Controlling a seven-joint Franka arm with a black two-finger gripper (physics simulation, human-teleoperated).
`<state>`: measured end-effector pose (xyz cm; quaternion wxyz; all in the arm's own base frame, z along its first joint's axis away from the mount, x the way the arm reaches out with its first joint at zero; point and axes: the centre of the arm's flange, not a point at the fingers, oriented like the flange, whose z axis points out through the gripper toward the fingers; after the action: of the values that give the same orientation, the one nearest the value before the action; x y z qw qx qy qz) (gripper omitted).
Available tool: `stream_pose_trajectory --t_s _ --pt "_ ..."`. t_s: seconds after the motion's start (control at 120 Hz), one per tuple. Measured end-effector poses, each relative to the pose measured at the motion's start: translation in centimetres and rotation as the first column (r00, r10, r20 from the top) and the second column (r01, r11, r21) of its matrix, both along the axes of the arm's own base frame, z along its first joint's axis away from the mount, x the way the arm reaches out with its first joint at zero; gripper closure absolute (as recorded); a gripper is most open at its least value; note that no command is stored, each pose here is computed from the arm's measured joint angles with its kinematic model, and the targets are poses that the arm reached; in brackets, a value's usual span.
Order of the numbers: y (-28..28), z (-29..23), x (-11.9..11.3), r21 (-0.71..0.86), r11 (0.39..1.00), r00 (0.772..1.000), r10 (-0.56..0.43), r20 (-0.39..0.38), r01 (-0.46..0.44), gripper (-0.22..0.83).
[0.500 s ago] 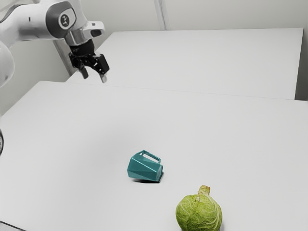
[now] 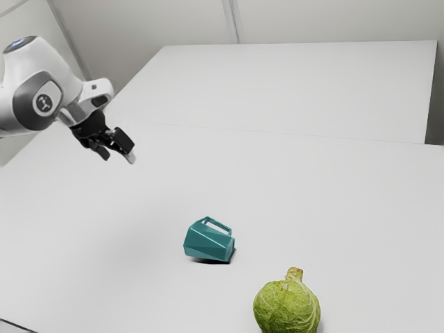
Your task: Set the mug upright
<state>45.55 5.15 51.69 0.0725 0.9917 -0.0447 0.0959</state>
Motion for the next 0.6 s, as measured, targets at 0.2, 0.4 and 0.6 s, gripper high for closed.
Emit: stream_pose_trajectory --t_s 0.2,0.4,0.6 --pt "2.6 -6.5 -4.4 -0.276 0.955 0.988 0.135 0.068 -0.112 0.0" --pt "1.8 -11.1 -5.1 -0.489 0.865 0.971 0.201 0.131 -0.113 0.0" --pt "-1.8 -16.4 -3.7 -0.575 0.814 0.963 0.216 0.162 -0.085 0.0"
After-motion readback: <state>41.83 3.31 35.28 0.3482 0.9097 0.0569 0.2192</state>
